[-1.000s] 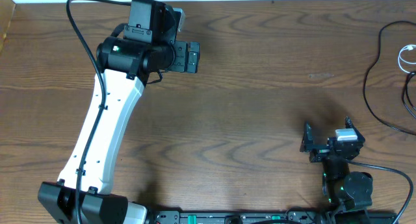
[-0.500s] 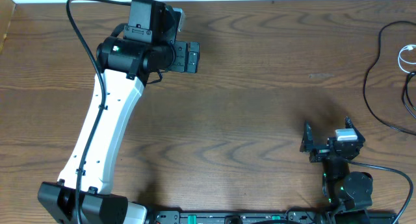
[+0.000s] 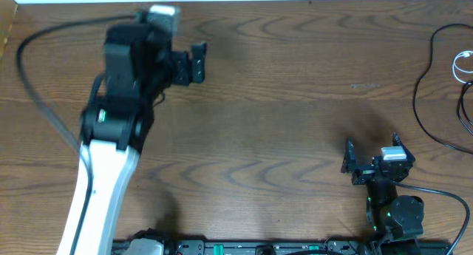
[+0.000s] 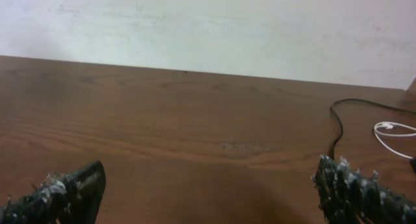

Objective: Untangle cables

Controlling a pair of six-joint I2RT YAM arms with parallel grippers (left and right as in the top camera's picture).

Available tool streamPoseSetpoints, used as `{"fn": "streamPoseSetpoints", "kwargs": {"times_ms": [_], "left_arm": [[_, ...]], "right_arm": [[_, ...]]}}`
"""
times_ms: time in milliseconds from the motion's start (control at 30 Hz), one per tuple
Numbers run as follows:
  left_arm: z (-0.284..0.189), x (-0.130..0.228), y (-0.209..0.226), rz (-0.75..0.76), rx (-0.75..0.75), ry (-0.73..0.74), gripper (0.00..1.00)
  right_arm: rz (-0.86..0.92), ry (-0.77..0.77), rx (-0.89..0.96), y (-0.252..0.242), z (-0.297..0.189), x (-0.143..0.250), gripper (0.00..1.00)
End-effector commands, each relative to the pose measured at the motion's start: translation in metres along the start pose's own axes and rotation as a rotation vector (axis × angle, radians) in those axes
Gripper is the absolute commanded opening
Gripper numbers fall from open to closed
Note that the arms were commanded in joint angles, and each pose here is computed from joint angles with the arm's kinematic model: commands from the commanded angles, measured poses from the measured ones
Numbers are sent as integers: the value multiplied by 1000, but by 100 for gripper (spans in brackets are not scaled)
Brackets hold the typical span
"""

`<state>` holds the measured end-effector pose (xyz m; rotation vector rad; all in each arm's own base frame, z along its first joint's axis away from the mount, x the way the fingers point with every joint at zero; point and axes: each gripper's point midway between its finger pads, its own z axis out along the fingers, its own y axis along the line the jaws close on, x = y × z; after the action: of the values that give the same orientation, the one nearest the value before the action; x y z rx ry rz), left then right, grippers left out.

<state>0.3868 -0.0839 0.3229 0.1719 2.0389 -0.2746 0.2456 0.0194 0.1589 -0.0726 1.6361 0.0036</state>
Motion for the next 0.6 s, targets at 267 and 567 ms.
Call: {"fn": "streamPoseSetpoints", "kwargs": {"times_ms": [267,567], "left_arm": [[-66,79,20,9,-32,-233,98],[-88,126,29,37,-87,-396,98]], "right_arm": [[-4,-2,-5,1,0,0,99],[-4,-2,-5,1,0,0,99]]}}
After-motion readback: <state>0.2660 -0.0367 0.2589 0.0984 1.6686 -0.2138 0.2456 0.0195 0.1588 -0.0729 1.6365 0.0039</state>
